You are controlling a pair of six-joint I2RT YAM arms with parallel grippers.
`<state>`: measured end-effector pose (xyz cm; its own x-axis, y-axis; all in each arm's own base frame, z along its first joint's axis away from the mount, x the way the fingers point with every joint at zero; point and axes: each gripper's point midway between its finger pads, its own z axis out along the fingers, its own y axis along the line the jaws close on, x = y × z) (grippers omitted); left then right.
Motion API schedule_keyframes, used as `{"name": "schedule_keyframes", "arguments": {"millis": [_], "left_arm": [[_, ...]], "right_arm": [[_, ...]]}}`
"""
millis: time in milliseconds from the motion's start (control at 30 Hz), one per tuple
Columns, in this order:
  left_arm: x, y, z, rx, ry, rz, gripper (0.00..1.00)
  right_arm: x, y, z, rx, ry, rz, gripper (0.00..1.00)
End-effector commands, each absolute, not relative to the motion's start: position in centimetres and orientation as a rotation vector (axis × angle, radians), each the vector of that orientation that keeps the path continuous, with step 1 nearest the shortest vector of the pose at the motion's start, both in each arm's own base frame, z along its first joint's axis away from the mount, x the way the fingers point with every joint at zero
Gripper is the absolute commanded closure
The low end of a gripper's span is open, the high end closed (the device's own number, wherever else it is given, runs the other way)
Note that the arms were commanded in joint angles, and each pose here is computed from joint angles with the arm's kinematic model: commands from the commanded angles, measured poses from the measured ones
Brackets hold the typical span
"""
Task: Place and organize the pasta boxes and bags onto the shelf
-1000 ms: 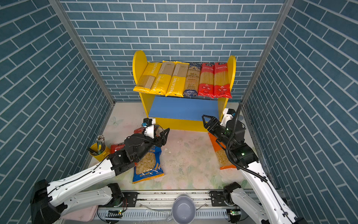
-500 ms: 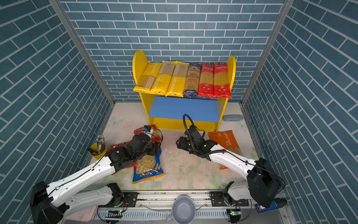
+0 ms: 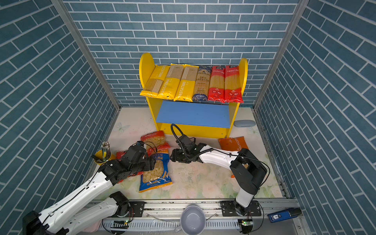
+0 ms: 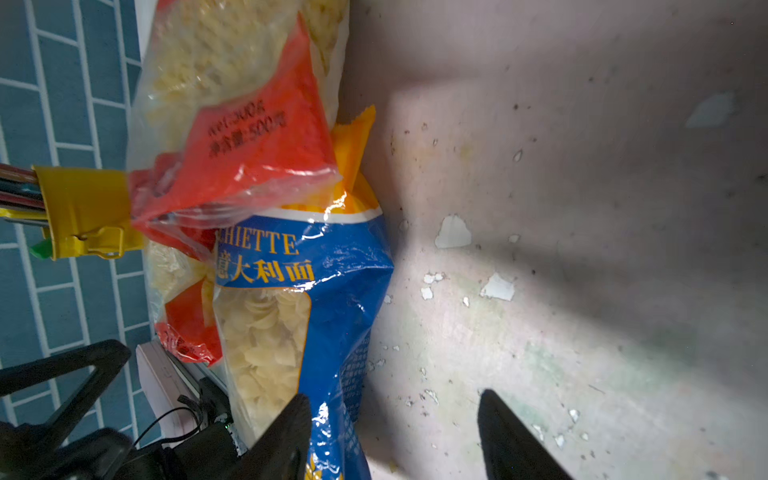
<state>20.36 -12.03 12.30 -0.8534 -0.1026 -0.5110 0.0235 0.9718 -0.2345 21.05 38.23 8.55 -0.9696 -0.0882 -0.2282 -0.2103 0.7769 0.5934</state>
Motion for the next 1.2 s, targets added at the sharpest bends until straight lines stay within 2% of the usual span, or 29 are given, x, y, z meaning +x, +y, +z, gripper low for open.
{"name": "schedule_keyframes", "arguments": {"millis": [0, 233, 567, 800, 1000, 1167], "left_arm": [[19.7, -10.8, 11.8, -0.107, 2.596, -0.267, 0.27], [20.9, -9.8, 12.6, -0.168, 2.561, -0.302, 0.27], [21.9, -9.7, 12.5, -0.342, 2.504, -0.522, 0.27], [22.8, -9.3, 13.2, -0.357, 2.487, -0.526, 0.26], [24.0, -8.0, 14.5, -0.395, 2.463, -0.53, 0.26], [24.8, -7.9, 14.6, -0.413, 2.456, -0.558, 0.26]], "right_arm": [[20.6, 40.3, 9.8, -0.278, 2.752, 1.072, 0.35], [21.8, 40.5, 10.4, -0.186, 2.706, 1.132, 0.33], [24.5, 37.6, 11.4, 0.043, 2.622, 1.154, 0.34], [26.0, 35.9, 11.9, 0.151, 2.581, 1.126, 0.34], [27.0, 36.4, 12.5, 0.131, 2.587, 1.147, 0.34], [28.0, 38.2, 12.6, 0.092, 2.597, 1.178, 0.27]]}}
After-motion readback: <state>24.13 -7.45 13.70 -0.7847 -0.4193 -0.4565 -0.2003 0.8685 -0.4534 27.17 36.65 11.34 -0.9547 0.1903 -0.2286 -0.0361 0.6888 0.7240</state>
